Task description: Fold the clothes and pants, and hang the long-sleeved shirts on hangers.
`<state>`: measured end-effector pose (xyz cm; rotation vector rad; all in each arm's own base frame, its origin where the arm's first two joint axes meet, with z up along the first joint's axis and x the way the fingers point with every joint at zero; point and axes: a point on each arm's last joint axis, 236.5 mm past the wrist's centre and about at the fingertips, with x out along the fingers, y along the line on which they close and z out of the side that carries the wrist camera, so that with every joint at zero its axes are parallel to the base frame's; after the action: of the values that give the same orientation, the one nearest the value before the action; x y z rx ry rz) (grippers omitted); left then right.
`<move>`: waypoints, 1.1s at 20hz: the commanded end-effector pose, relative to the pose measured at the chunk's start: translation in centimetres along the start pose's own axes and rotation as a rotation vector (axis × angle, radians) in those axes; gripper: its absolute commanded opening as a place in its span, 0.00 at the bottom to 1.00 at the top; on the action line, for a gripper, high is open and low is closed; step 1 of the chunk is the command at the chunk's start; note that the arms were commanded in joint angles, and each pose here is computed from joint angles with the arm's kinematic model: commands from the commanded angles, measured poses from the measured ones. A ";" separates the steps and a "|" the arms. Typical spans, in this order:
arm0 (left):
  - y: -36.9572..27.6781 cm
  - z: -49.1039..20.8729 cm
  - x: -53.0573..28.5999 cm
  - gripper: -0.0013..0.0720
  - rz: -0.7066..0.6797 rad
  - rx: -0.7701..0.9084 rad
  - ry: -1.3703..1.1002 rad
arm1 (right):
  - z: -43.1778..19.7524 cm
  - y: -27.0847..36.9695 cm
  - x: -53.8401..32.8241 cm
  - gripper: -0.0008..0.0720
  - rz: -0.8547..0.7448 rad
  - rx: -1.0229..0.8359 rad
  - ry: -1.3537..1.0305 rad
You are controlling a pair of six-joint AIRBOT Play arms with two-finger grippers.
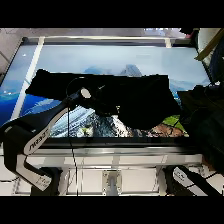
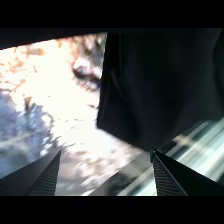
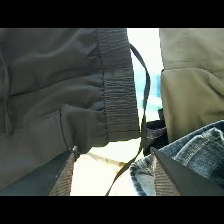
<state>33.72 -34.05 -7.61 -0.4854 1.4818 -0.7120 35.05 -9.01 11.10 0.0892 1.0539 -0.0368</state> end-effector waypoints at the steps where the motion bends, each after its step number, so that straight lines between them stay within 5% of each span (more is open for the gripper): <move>1: -1.3 0.3 1.8 0.77 -0.080 -0.135 -0.007 | 0.1 0.4 0.0 0.72 0.017 0.011 -0.004; 12: 0.1 0.3 3.7 0.67 -0.055 -0.169 -0.009 | 0.5 -0.1 0.0 0.72 -0.002 0.007 -0.020; 14: -0.5 0.7 4.4 0.50 -0.061 -0.175 -0.039 | 0.6 -0.1 0.0 0.72 -0.003 0.007 -0.026; 16: -1.0 0.9 5.0 0.03 -0.063 -0.171 -0.062 | 0.6 -0.1 0.0 0.72 -0.003 0.007 -0.025; 22: -1.7 3.4 1.6 0.02 -0.078 -0.101 -0.151 | -1.0 -1.6 -0.7 0.72 -0.074 -0.019 0.031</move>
<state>35.10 -37.70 -9.38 -0.6766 1.4458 -0.6262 35.02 -9.58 11.28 0.0741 1.0471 -0.0585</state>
